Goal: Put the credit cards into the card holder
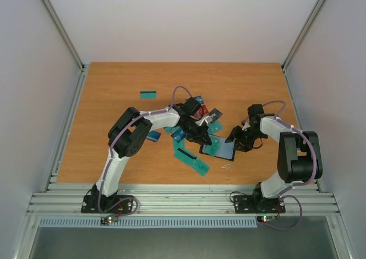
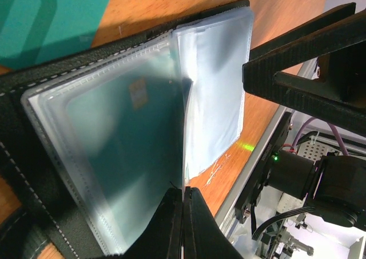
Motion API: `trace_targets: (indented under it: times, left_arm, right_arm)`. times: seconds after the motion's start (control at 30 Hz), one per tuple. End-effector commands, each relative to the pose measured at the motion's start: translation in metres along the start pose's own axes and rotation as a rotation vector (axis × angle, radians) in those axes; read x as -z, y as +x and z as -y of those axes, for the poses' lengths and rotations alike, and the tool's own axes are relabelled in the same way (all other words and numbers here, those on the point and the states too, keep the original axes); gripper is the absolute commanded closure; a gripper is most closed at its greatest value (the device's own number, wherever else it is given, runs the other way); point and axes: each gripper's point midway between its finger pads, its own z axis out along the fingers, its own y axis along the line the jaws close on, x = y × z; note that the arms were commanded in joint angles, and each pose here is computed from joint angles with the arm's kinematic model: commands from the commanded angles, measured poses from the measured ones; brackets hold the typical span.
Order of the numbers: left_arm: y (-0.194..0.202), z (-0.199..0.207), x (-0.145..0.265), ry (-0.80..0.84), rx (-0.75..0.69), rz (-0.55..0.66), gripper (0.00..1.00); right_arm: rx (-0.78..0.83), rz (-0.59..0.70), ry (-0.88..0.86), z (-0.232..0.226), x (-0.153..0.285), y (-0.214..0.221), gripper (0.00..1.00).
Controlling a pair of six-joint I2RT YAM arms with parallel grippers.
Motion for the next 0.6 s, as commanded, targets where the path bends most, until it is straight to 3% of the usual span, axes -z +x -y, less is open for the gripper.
trace_targets:
  times: [0.0, 0.57]
  left_arm:
    - [-0.0120, 0.0042, -0.0045, 0.015, -0.045, 0.024, 1.00]
    - [-0.0219, 0.0012, -0.0123, 0.015, -0.089, 0.029, 1.00]
  right_arm:
    - [-0.002, -0.013, 0.006, 0.0047, -0.0056, -0.0012, 0.45]
    - [-0.007, -0.026, -0.001, 0.0040, -0.0089, -0.0018, 0.46]
